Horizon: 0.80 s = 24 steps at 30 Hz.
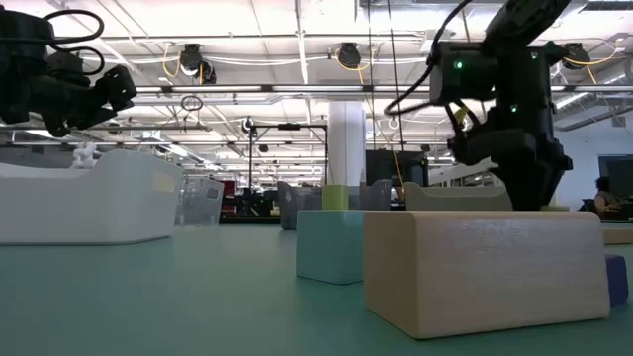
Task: Sort & place blocks by color
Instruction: Put the right green block into the gray bin
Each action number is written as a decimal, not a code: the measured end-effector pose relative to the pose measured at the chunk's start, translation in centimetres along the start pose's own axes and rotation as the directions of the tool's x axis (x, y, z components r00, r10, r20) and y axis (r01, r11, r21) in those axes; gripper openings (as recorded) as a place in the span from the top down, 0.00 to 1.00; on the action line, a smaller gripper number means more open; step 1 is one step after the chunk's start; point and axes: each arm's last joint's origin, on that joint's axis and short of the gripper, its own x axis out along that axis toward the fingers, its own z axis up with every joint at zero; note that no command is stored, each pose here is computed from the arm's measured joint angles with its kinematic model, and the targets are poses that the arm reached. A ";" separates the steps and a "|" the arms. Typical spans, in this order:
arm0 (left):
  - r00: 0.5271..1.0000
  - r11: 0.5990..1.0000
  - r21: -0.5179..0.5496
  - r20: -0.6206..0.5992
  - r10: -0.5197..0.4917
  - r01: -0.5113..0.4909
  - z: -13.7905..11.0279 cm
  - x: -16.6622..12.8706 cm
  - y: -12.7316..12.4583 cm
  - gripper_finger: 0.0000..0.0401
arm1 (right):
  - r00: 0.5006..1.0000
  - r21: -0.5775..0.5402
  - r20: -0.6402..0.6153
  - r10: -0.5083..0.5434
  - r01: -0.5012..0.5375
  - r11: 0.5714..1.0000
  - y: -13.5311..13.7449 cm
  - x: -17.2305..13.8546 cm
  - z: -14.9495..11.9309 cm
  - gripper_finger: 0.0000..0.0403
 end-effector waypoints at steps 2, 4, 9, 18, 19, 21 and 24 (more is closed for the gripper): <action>1.000 1.000 0.000 0.000 0.000 0.000 0.0 0.0 0.0 0.50 | 0.999 -0.010 0.025 0.039 -0.038 0.999 -0.2 -0.8 0.0 0.93; 1.000 1.000 -0.001 0.000 0.000 0.000 0.0 0.0 0.0 0.50 | 0.993 -0.016 0.081 0.090 -0.089 0.996 -0.4 -1.9 0.2 0.93; 1.000 1.000 -0.001 0.000 0.000 0.000 0.0 0.0 0.0 0.50 | 0.906 -0.058 0.352 0.234 -0.228 0.972 -1.0 -5.3 1.0 0.93; 1.000 1.000 -0.001 0.000 0.000 0.000 0.0 0.0 0.0 0.50 | 0.518 -0.277 0.787 0.334 -0.186 0.943 -2.8 -11.8 2.2 0.93; 1.000 1.000 -0.001 0.000 0.001 -0.001 0.0 0.0 0.0 0.50 | 0.470 -0.301 0.811 0.348 -0.173 0.938 -2.9 -12.5 2.2 0.93; 1.000 1.000 -0.001 -0.001 0.000 0.000 0.0 0.0 0.0 0.49 | 0.378 -0.343 0.847 0.373 -0.147 0.928 -3.1 -13.7 2.2 0.93; 1.000 1.000 -0.001 0.000 0.000 0.000 0.0 0.0 0.0 0.50 | 0.265 -0.378 0.880 0.395 -0.117 0.919 -3.4 -15.1 2.0 0.93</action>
